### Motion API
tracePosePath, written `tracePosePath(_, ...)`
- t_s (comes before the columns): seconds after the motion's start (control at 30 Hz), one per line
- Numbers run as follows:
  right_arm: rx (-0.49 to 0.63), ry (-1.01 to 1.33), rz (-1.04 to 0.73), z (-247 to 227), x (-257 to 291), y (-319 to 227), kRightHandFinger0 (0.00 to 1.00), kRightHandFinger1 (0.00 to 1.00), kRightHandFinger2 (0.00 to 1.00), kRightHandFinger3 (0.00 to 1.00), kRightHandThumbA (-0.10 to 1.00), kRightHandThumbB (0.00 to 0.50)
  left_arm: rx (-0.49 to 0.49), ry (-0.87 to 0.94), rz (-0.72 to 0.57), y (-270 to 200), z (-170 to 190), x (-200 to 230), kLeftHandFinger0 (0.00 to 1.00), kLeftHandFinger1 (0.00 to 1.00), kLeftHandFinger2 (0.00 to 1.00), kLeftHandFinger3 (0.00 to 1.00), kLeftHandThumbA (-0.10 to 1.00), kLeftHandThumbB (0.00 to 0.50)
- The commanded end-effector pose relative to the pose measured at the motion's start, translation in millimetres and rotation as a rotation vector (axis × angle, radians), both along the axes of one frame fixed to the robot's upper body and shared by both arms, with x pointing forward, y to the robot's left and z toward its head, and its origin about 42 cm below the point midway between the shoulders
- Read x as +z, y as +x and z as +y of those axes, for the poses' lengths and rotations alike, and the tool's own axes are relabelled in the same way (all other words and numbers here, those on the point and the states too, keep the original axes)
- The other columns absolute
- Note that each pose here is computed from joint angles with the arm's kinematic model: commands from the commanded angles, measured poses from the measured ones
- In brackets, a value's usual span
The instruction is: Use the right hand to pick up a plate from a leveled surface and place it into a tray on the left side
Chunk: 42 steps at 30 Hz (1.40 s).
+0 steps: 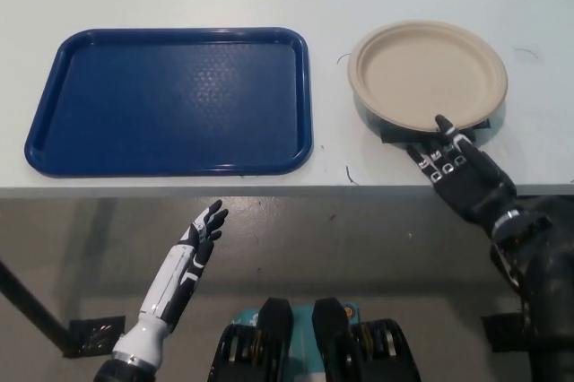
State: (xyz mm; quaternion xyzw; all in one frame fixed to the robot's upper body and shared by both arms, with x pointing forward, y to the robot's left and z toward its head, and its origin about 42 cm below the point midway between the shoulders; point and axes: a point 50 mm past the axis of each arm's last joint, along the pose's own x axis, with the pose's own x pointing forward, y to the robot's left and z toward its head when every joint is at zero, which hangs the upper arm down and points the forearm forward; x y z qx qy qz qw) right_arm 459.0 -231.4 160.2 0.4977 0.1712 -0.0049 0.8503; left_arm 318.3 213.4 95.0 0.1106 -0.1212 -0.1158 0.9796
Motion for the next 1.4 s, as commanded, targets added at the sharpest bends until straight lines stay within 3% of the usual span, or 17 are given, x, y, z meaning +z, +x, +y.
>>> tracePosePath(0.0,-0.120,-0.133,0.083,0,28,23,0.00,0.00,0.47,1.00,-0.10,0.031,-0.014,0.004,-0.064,5,4,11,1.00,1.00,1.00,1.00,1.00,0.143)
tracePosePath(0.07,-0.138,-0.146,0.073,2,33,25,0.00,0.00,0.60,1.00,-0.10,0.020,-0.012,0.009,-0.067,7,4,12,1.00,1.00,1.00,1.00,1.00,0.154)
tracePosePath(0.17,-0.142,-0.149,0.070,4,35,24,0.00,0.01,0.61,1.00,-0.10,0.001,-0.011,0.010,-0.067,7,3,13,1.00,1.00,1.00,1.00,1.00,0.159)
tracePosePath(0.57,-0.156,-0.139,0.074,4,31,17,0.00,0.09,0.65,1.00,-0.10,0.000,-0.016,-0.005,-0.061,7,4,12,1.00,1.00,1.00,1.00,1.00,0.150)
tracePosePath(0.77,-0.154,-0.181,-0.059,13,56,-12,0.00,0.07,0.62,1.00,-0.10,0.003,-0.015,0.010,-0.066,8,3,15,1.00,1.00,1.00,1.00,1.00,0.155)
tracePosePath(0.83,-0.145,-0.183,-0.091,16,63,-20,0.00,0.07,0.61,0.89,-0.10,0.000,-0.016,0.010,-0.066,8,3,15,1.00,1.00,1.00,1.00,1.00,0.152)
tracePosePath(0.87,-0.141,-0.188,-0.115,19,69,-24,0.00,0.07,0.61,0.91,-0.10,0.000,-0.016,0.008,-0.060,9,4,16,1.00,1.00,1.00,1.00,1.00,0.167)
tracePosePath(0.9,-0.134,-0.200,-0.153,22,77,-32,0.00,0.10,0.61,0.65,-0.10,0.000,-0.017,0.008,-0.058,10,5,16,1.00,1.00,1.00,1.00,1.00,0.174)
tracePosePath(0.93,-0.128,-0.204,-0.177,24,82,-37,0.00,0.14,0.61,0.66,-0.10,0.000,-0.017,0.009,-0.058,10,5,16,1.00,1.00,1.00,1.00,1.00,0.175)
tracePosePath(1.0,-0.113,-0.223,-0.241,31,97,-52,0.00,0.22,0.62,1.00,-0.10,0.000,-0.016,0.017,-0.062,10,5,16,1.00,1.00,1.00,1.00,1.00,0.169)
tracePosePath(1.2,-0.047,-0.249,-0.351,47,126,-76,0.00,0.25,0.62,1.00,-0.10,0.000,-0.015,0.019,-0.060,9,5,14,1.00,1.00,1.00,1.00,1.00,0.166)
tracePosePath(1.37,0.011,-0.274,-0.399,63,137,-75,0.00,0.37,0.69,1.00,-0.10,0.000,-0.013,0.013,-0.064,10,5,15,1.00,1.00,1.00,1.00,1.00,0.162)
